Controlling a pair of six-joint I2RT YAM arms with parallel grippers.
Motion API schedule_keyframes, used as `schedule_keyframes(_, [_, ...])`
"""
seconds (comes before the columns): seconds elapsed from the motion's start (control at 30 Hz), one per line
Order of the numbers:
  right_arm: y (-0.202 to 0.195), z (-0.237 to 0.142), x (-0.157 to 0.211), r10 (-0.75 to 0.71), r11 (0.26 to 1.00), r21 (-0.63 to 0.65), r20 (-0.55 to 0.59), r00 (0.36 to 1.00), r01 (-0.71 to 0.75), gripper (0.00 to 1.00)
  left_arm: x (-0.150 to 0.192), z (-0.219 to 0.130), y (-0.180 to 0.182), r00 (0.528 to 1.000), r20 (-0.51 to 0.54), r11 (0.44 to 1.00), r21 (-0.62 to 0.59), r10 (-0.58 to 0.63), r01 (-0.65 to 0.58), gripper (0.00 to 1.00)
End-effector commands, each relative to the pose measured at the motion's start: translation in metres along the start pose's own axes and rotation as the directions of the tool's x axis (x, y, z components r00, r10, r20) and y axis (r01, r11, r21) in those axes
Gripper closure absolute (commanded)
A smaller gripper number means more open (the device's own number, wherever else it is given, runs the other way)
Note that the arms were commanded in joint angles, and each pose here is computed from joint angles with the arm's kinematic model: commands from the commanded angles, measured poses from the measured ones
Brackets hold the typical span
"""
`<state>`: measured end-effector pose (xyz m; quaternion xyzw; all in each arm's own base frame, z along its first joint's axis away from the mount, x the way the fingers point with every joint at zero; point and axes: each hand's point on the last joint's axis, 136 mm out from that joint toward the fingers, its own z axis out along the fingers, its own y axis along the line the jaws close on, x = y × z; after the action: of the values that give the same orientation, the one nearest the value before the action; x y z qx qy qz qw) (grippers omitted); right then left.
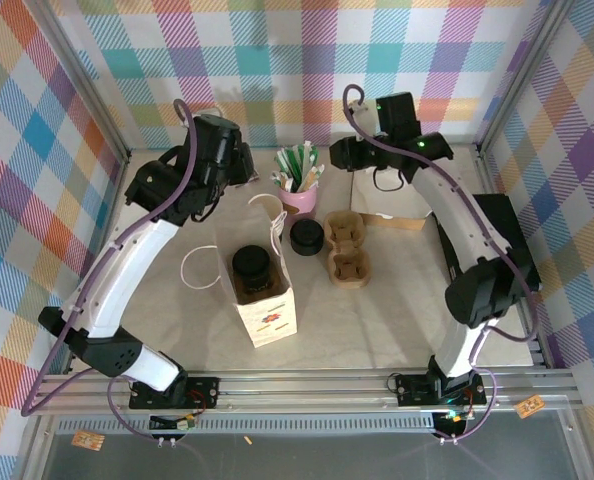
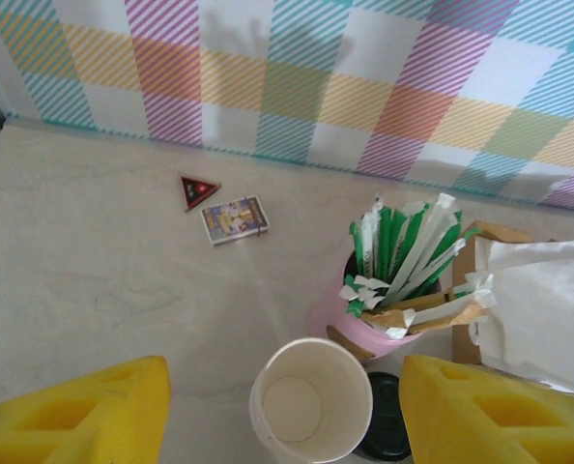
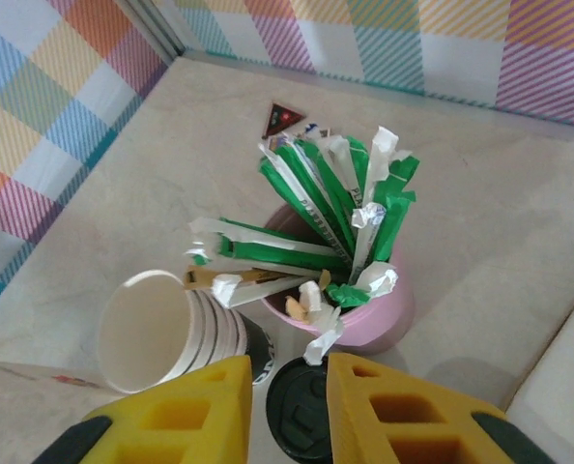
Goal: Pack the takeout coffee
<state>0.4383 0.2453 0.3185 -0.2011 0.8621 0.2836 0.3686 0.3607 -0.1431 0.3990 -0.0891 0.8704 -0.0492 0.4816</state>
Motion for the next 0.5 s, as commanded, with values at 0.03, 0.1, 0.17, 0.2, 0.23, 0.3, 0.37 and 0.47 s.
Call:
schedule_keyframes(0.03, [0.003, 0.026, -0.013, 0.013, 0.999, -0.038, -0.014, 1.000, -0.014, 0.71, 0.013, 0.011, 0.007, 0.996, -0.083, 0.999, 0.022, -0.028, 0.030, 0.36])
schedule_keyframes(0.1, [0.004, 0.040, -0.010, 0.019, 0.998, -0.054, -0.051, 0.999, -0.022, 0.68, 0.017, 0.016, 0.009, 0.995, -0.098, 0.999, 0.028, -0.019, 0.021, 0.36])
schedule_keyframes(0.17, [0.006, 0.050, -0.009, 0.021, 0.998, -0.064, -0.077, 0.997, -0.026, 0.68, 0.020, 0.018, 0.014, 0.994, -0.106, 0.999, 0.022, -0.027, 0.029, 0.36])
schedule_keyframes(0.2, [0.006, 0.053, -0.007, 0.022, 0.998, -0.063, -0.091, 0.996, -0.027, 0.68, 0.020, 0.020, 0.016, 0.993, -0.108, 0.999, 0.020, -0.039, 0.041, 0.36])
schedule_keyframes(0.23, [0.006, 0.057, -0.004, 0.025, 0.998, -0.062, -0.108, 0.994, -0.032, 0.68, 0.021, 0.021, 0.017, 0.993, -0.111, 0.998, 0.025, -0.049, 0.052, 0.36])
schedule_keyframes(0.3, [0.008, 0.062, 0.002, 0.032, 0.997, -0.063, -0.134, 0.990, -0.041, 0.67, 0.023, 0.023, 0.016, 0.991, -0.118, 0.997, 0.039, -0.055, 0.060, 0.36])
schedule_keyframes(0.37, [0.013, 0.065, 0.009, 0.032, 0.996, -0.077, -0.156, 0.987, -0.044, 0.64, 0.024, 0.024, 0.018, 0.991, -0.123, 0.997, 0.038, -0.056, 0.061, 0.36])
schedule_keyframes(0.47, [0.020, 0.068, 0.019, 0.036, 0.994, -0.091, -0.183, 0.983, -0.053, 0.65, 0.025, 0.019, 0.022, 0.991, -0.122, 0.997, 0.038, -0.060, 0.065, 0.36])
